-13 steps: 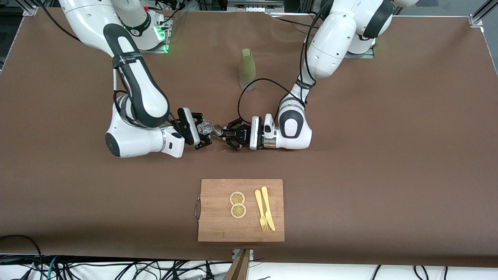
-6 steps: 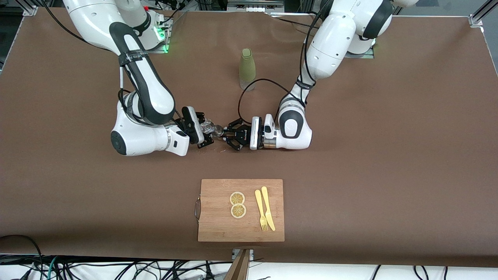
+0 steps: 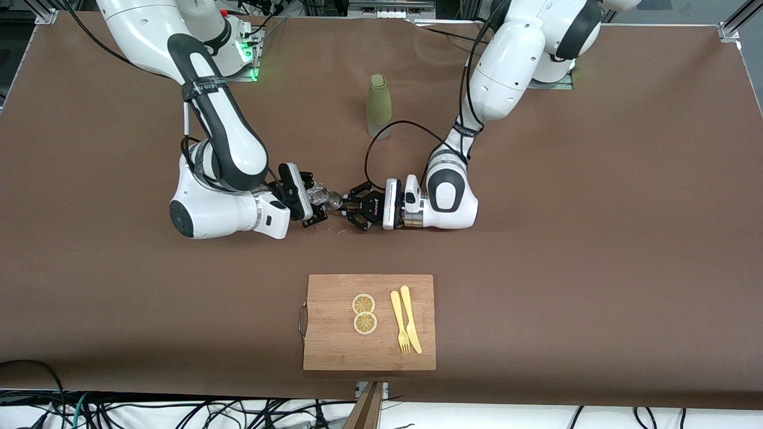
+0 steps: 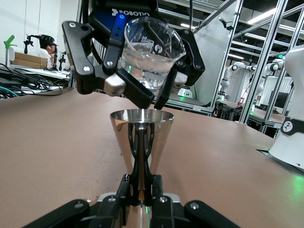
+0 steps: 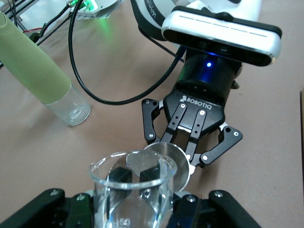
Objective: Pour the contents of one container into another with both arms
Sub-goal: 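Tilt the glass with the right gripper to pour into the jigger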
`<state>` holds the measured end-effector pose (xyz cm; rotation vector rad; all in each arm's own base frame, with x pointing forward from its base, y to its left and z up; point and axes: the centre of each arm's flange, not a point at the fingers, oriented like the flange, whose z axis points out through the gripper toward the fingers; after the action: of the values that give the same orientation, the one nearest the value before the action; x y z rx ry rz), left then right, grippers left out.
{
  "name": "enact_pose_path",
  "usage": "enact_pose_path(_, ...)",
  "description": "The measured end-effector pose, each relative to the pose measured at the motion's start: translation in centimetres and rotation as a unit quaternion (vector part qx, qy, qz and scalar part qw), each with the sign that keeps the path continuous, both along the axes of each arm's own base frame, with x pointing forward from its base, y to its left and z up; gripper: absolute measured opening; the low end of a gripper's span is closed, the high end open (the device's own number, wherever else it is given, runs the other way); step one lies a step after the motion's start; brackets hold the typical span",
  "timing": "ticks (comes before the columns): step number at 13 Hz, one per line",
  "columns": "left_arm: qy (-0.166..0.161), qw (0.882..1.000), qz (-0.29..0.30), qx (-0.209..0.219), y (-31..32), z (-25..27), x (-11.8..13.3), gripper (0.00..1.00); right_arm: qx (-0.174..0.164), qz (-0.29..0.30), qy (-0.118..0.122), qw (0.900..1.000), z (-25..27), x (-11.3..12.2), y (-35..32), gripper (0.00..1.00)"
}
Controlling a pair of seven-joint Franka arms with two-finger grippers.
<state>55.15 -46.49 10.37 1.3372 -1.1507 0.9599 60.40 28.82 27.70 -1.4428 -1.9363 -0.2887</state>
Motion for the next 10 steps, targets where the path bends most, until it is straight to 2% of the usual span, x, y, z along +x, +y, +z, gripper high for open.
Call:
enact_pose_path(4,0.0,1.0,0.001,0.001,0.08,-0.09,0.04,0.21,-0.013,0.01,-0.014,1.0,0.19,-0.11,0.49,0.14)
enact_pose_path(10,0.0,1.0,0.001,0.001,0.05,-0.07,0.04,0.21,-0.017,0.01,-0.016,1.0,0.3,-0.12,0.54,0.14)
